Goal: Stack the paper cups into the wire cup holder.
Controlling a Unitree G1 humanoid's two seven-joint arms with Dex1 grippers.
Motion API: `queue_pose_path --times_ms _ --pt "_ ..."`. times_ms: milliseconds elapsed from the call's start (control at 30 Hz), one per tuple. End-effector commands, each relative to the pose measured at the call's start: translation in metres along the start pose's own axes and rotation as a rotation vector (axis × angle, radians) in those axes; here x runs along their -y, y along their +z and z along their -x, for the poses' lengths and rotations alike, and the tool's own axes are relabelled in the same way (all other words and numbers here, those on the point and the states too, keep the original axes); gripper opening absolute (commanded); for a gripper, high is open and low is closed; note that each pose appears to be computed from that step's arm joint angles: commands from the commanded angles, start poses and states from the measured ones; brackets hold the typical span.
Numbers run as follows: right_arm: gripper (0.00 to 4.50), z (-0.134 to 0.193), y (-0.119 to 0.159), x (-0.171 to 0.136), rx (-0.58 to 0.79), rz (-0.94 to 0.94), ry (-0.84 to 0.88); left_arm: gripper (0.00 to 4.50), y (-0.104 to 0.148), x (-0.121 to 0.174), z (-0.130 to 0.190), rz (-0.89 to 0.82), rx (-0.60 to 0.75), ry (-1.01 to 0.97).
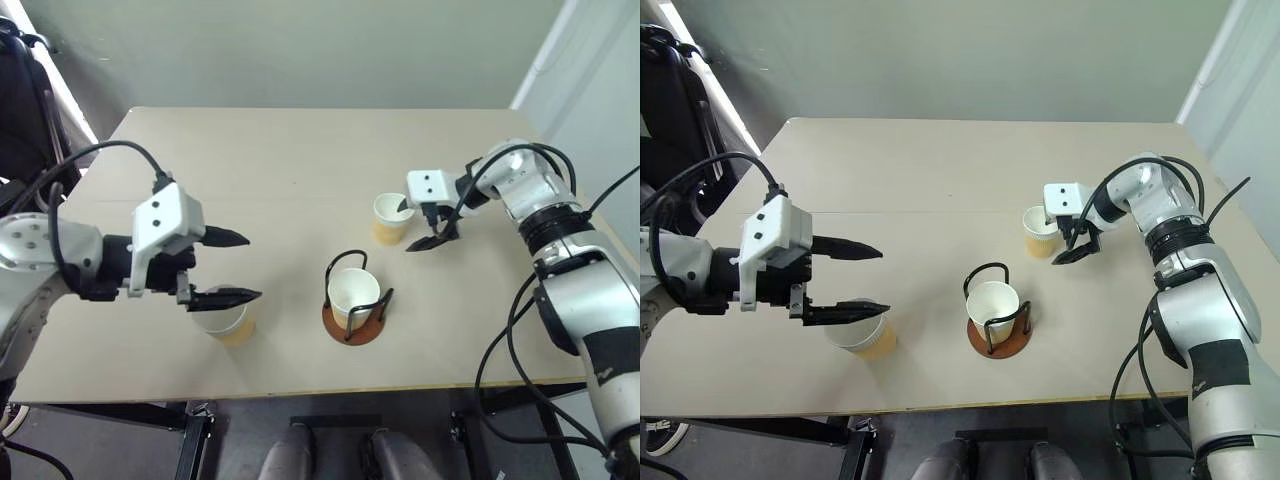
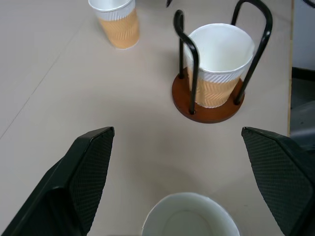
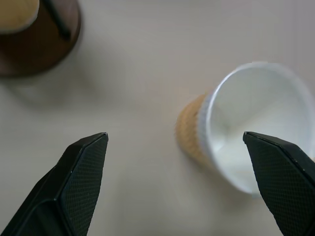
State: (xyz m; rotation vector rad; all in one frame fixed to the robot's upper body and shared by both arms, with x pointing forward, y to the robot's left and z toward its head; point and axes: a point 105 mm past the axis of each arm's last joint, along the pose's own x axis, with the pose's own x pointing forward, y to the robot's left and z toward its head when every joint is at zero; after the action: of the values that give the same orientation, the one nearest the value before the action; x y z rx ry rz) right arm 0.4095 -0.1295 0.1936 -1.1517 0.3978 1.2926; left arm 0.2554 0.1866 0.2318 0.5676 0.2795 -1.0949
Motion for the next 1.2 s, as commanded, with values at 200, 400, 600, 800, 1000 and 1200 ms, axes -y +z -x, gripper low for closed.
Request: queue_pose_path --times_ms 200,400,600,800,1000,1200 --pt "3.89 -0.012 0.016 0.01 -0.023 0.107 -0.04 4.46 0.014 0.005 0.011 -0.035 0.008 0.043" --pt "1.69 -0.015 0.028 0.017 0.008 0.141 -0.09 4.46 0.014 0.003 0.011 -0.033 0.004 0.054" --pt "0.03 0.022 0.04 0.02 0.107 0.152 -0.063 4.46 0.016 0.001 0.01 -0.041 0.006 0.056" --pt "0.03 0.101 0.102 0.007 0.411 0.226 -0.073 4.46 0.016 0.0 0.012 -0.046 0.004 0.053" --pt "0.03 0.115 0.146 -0.058 0.603 0.265 0.181 4.46 0.013 -0.003 0.007 -0.05 0.003 0.031" --pt "0.03 0.091 0.143 -0.081 0.571 0.258 0.29 4.46 0.022 0.002 0.008 -0.073 0.051 -0.032"
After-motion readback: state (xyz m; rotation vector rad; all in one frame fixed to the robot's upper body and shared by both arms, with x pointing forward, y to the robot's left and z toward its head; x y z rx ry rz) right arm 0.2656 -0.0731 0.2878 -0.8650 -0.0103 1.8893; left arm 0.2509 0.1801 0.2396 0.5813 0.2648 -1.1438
